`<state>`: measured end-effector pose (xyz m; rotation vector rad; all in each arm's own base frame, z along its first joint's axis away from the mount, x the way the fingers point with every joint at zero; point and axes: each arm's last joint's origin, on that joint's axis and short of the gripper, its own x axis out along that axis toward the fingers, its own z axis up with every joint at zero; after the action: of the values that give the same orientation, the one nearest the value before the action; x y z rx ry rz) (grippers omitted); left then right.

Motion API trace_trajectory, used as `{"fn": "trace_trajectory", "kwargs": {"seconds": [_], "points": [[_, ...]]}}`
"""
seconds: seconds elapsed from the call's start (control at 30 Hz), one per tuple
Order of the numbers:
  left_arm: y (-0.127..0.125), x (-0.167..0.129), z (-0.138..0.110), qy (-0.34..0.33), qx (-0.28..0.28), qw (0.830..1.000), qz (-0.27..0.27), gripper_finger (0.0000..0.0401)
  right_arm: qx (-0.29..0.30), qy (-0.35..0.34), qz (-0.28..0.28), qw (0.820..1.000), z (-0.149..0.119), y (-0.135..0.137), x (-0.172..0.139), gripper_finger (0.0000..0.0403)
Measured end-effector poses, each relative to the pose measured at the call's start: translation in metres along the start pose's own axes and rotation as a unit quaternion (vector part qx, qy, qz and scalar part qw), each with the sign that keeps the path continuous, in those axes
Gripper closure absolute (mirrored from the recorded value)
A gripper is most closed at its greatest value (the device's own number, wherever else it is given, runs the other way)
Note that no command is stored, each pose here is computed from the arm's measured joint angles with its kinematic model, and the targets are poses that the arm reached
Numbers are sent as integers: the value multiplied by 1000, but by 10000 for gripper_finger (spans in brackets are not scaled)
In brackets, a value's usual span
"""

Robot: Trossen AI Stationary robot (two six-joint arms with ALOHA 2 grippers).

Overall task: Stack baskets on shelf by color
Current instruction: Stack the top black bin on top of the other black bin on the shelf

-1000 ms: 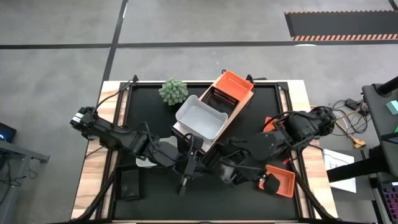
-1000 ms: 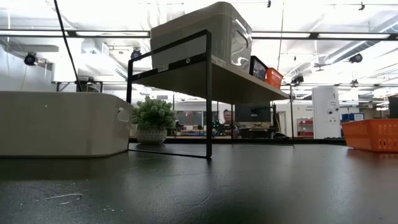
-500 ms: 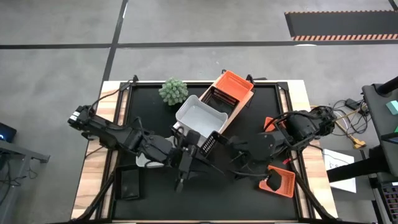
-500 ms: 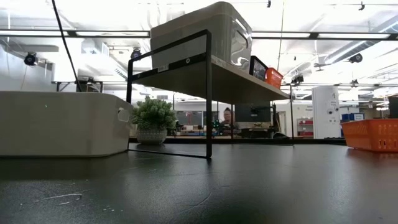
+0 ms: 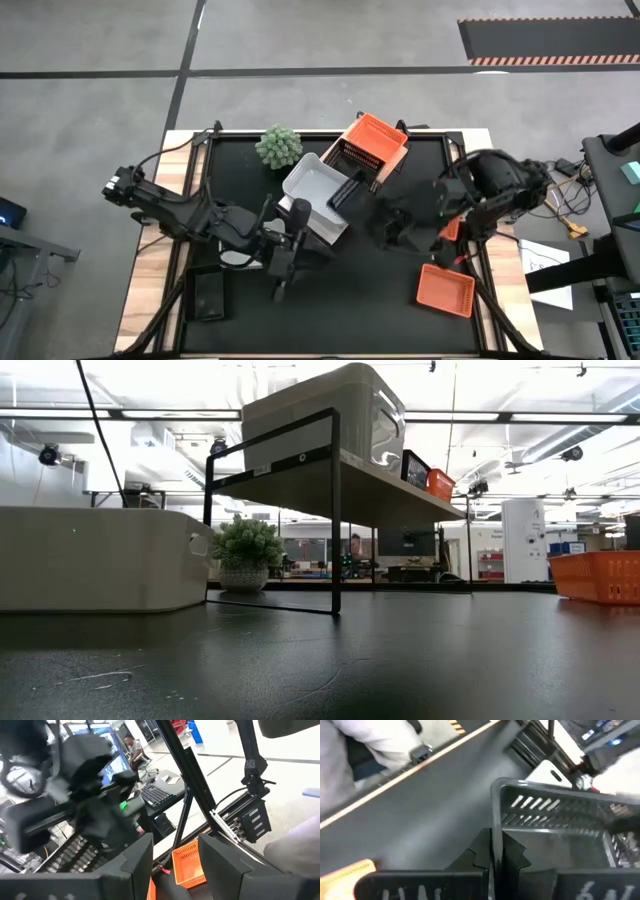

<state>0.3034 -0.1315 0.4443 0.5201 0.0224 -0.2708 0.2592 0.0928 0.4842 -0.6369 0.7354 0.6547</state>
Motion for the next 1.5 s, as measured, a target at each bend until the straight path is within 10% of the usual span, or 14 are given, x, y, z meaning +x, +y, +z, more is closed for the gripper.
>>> {"fn": "trace_trajectory", "kwargs": {"seconds": [0.4, 1.1, 1.5], "points": [[-27, 16, -35, -24, -38, 999, 1, 260, 11, -57, -49, 997, -68, -28, -35, 395], [-29, 16, -36, -44, -60, 997, 9, 260, 71, -101, -62, 990, -238, -104, -7, 395], [-30, 17, -38, -41, -60, 997, 8, 260, 70, -114, -21, 991, -272, -124, 18, 395]]}}
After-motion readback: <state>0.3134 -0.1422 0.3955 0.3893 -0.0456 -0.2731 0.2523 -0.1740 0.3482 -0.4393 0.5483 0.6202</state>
